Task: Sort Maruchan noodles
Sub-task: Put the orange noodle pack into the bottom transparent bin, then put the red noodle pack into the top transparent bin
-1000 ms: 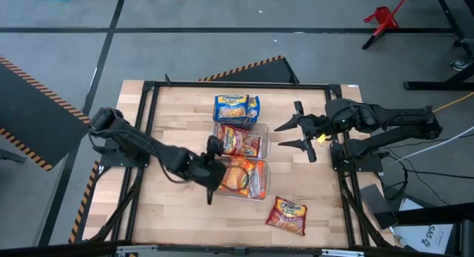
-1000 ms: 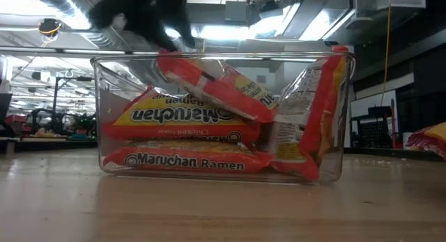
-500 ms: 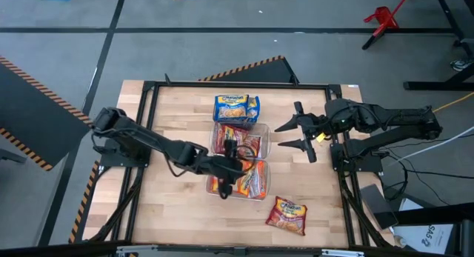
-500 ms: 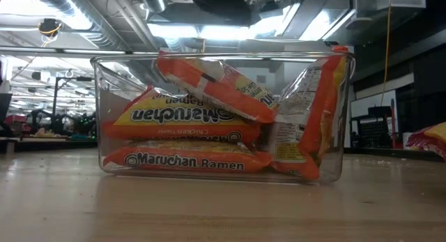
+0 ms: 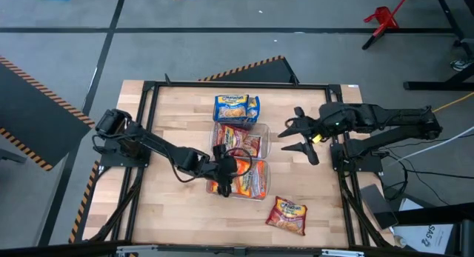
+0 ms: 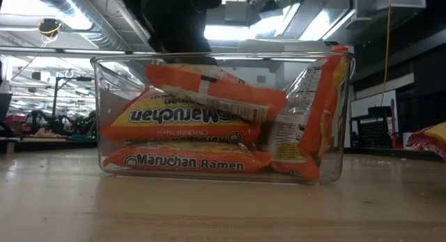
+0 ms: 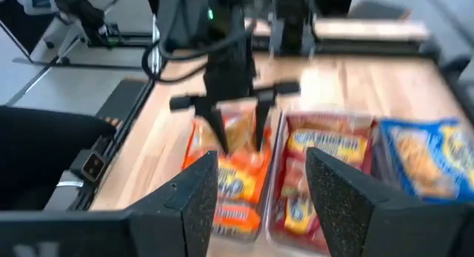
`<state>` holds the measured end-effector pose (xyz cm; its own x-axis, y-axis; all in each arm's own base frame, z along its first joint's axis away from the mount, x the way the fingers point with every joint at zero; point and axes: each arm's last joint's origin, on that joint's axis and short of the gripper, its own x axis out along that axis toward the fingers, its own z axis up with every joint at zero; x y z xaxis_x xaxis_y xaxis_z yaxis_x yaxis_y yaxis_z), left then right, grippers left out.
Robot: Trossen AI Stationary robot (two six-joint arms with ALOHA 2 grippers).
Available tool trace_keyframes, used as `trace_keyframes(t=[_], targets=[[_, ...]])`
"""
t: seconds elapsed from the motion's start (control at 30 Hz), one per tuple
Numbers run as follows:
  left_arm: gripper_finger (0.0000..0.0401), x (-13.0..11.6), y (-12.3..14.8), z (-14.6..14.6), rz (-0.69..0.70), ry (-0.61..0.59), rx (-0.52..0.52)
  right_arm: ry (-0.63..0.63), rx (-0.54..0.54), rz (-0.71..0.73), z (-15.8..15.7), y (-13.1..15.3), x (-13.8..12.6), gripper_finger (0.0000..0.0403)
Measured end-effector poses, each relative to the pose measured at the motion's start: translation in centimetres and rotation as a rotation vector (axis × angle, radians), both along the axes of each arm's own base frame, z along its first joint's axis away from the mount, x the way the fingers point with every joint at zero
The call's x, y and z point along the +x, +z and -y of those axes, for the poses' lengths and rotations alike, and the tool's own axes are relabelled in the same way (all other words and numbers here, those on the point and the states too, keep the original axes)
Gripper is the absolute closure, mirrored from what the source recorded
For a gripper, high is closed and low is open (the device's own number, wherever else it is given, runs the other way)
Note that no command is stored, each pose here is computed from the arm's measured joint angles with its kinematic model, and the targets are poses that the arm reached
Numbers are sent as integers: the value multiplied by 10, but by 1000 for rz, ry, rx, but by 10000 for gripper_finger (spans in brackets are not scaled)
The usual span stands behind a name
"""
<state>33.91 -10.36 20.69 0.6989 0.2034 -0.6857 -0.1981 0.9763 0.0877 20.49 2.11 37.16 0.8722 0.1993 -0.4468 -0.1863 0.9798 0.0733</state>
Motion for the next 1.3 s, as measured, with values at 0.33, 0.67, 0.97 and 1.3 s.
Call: trace_keyframes(t=[0.33, 0.67, 0.97, 1.3], targets=[[181, -2, -1, 3, -10, 7, -21, -173, 235, -409, -2, -70, 10, 215], [181, -9, 18, 1, 34, -8, -41, -227, 454, -669, -17, -162, -1, 215], [181, -19, 46, -2, 118, -24, -54, -180, 476, -629, -49, -184, -4, 215], [181, -23, 54, -3, 143, -25, -59, -58, 390, -663, -85, -201, -4, 193]])
